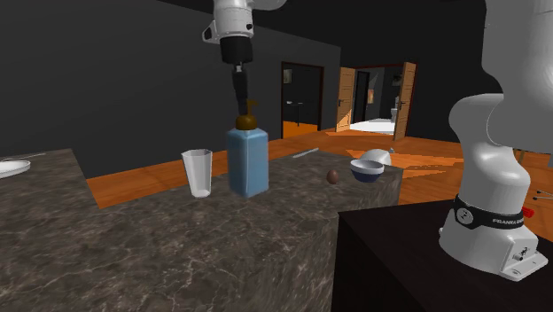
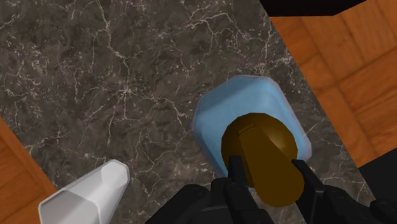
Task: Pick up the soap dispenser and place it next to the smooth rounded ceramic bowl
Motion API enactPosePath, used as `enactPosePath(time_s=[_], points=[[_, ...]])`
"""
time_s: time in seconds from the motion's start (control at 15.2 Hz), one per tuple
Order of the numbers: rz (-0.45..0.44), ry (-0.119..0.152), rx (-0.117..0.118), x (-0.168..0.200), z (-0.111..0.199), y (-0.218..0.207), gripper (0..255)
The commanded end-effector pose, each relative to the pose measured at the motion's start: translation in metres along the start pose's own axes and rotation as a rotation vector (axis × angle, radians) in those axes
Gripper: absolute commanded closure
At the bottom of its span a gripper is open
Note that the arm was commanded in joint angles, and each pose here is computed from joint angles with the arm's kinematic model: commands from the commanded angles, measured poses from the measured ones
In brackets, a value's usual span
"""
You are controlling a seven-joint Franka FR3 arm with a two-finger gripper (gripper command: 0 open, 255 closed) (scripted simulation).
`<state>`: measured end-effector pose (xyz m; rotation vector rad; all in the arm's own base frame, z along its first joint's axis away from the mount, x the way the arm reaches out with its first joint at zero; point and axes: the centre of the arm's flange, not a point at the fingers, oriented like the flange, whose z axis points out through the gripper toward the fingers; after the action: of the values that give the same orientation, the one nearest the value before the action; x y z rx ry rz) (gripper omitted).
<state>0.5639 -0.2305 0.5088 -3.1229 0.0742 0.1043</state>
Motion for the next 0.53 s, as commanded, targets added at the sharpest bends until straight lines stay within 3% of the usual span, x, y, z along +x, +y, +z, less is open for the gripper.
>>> enactPosePath(time_s=[0.0, 0.26, 0.46], points=[[0.0, 0.0, 0.0, 0.0, -0.011, -0.002, 255], [0.0, 0.0, 0.0, -0.002, -0.03, -0.002, 255], [0.0, 0.0, 0.0, -0.036, -0.043, 0.011, 255]])
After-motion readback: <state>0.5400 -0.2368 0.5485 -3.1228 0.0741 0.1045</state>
